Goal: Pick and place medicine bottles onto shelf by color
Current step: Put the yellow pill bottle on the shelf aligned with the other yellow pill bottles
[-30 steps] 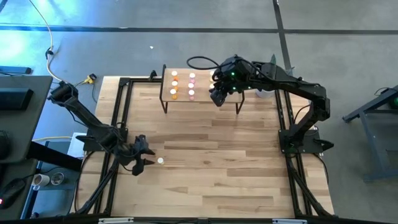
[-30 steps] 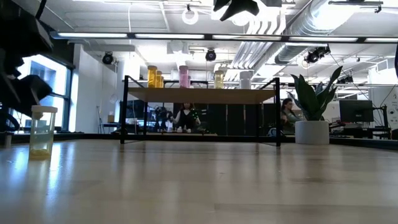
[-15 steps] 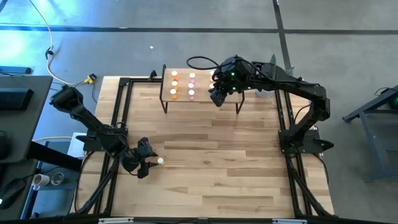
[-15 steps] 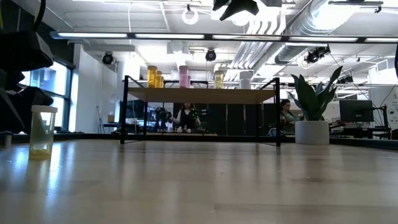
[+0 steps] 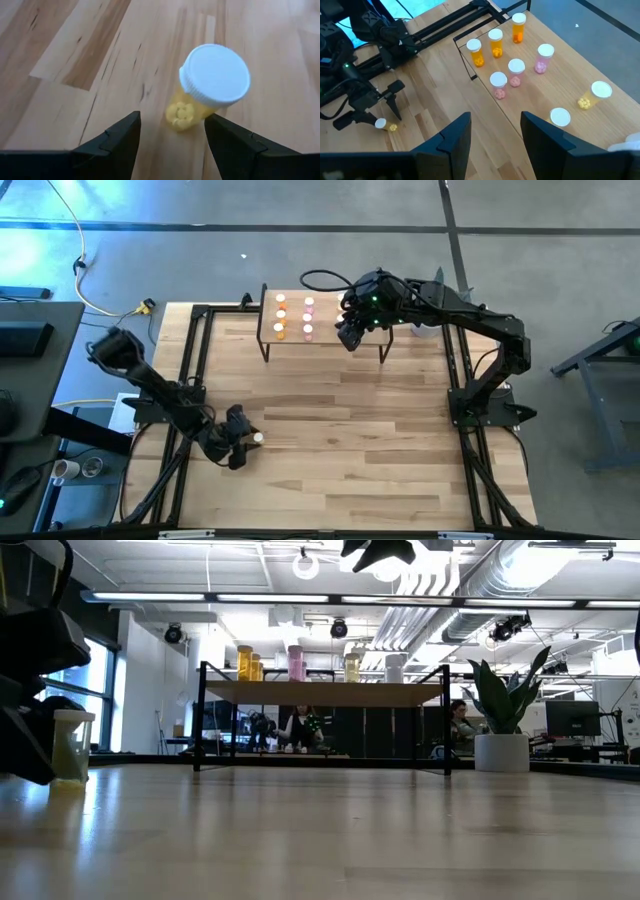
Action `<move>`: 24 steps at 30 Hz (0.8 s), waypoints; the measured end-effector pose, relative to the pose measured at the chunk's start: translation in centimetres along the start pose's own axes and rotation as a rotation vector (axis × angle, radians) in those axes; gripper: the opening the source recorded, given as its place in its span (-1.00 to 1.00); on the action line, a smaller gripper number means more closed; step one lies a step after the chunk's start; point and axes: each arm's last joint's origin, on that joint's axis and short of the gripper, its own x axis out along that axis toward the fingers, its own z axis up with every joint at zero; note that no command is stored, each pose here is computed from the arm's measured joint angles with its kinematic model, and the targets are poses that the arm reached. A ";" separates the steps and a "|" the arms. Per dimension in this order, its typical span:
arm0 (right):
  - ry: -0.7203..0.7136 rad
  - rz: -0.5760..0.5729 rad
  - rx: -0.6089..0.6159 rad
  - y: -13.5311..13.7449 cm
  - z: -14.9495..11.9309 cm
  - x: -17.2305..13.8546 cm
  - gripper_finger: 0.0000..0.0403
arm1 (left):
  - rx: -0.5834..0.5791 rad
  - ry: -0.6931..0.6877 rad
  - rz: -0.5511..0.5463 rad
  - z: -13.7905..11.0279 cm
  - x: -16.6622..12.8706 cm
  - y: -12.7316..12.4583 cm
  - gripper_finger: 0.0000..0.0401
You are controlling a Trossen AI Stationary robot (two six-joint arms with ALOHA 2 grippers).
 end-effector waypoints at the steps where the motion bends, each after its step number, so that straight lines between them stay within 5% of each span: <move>1: -0.001 0.000 0.000 0.0 0.0 0.0 -0.19 | -0.001 -0.004 0.001 0.0 0.1 0.0 0.04; 16: -0.007 0.002 0.001 0.0 0.1 0.0 -0.19 | -0.023 -0.049 -0.004 -0.1 0.9 -0.5 0.02; 24: -0.008 0.002 0.001 0.0 0.1 0.0 -0.19 | -0.022 -0.045 -0.005 -0.1 0.9 -0.5 -0.30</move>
